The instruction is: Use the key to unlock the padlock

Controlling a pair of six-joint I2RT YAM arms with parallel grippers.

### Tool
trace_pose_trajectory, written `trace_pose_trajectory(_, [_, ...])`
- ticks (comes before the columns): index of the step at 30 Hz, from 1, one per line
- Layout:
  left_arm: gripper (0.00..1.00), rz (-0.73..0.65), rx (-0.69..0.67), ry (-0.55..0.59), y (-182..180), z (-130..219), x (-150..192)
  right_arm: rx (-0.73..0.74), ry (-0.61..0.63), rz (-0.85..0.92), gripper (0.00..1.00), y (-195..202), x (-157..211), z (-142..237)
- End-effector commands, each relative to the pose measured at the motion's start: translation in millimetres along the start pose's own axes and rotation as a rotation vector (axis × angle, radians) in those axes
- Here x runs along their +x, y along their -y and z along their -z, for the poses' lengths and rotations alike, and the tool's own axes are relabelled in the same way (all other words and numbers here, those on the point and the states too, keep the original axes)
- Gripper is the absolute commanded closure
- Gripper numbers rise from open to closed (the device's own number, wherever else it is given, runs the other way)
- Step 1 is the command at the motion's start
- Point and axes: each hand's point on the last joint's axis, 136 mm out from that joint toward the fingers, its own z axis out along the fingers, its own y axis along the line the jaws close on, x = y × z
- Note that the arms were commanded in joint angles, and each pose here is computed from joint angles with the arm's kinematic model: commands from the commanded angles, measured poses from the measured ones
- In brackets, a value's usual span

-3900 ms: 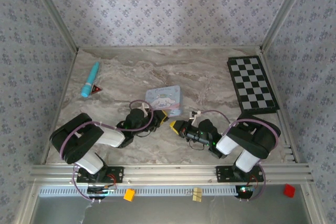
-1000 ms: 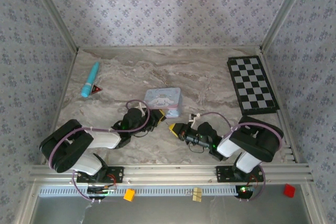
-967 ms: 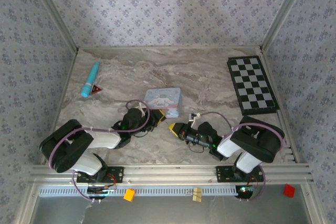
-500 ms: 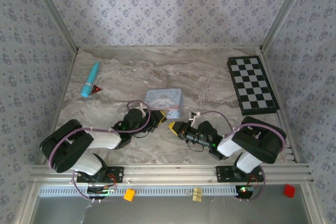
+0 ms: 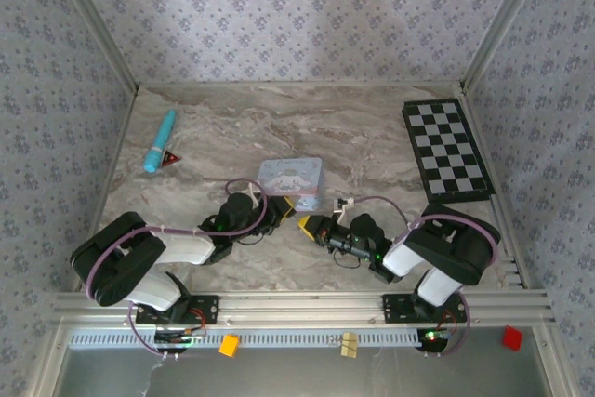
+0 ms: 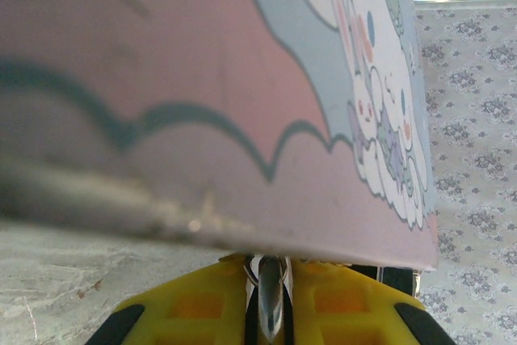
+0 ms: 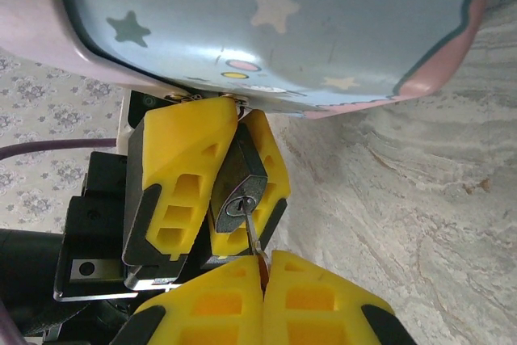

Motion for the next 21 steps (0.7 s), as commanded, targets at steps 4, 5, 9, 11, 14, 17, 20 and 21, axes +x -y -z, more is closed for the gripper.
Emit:
trace_pose_trajectory(4, [0.93, -0.028, 0.101, -0.026, 30, 1, 7, -0.017, 0.040, 0.008, 1.00, -7, -10, 1])
trace_pose_trajectory(5, [0.93, -0.030, 0.103, -0.028, 31, 1, 8, -0.019, 0.040, 0.009, 1.00, -8, -9, 0])
trace_pose_trajectory(9, [0.93, -0.029, 0.121, -0.042, 37, -2, 13, -0.023, 0.040, 0.006, 1.00, -8, -9, -3])
trace_pose_trajectory(11, [0.93, -0.028, 0.129, -0.051, 40, -3, 17, -0.033, 0.044, 0.002, 1.00, -10, -12, -4])
trace_pose_trajectory(14, [0.93, -0.041, 0.138, -0.069, 46, -5, 24, -0.047, 0.041, 0.000, 1.00, -15, -16, -8])
trace_pose_trajectory(17, [0.94, -0.052, 0.144, -0.084, 52, -7, 31, -0.067, 0.035, 0.003, 1.00, -22, -19, -13])
trace_pose_trajectory(20, [0.94, -0.055, 0.152, -0.086, 54, -7, 32, -0.075, 0.034, 0.005, 1.00, -26, -22, -14])
trace_pose_trajectory(21, [0.94, -0.056, 0.150, -0.085, 54, -7, 32, -0.074, 0.035, 0.004, 1.00, -26, -23, -14])
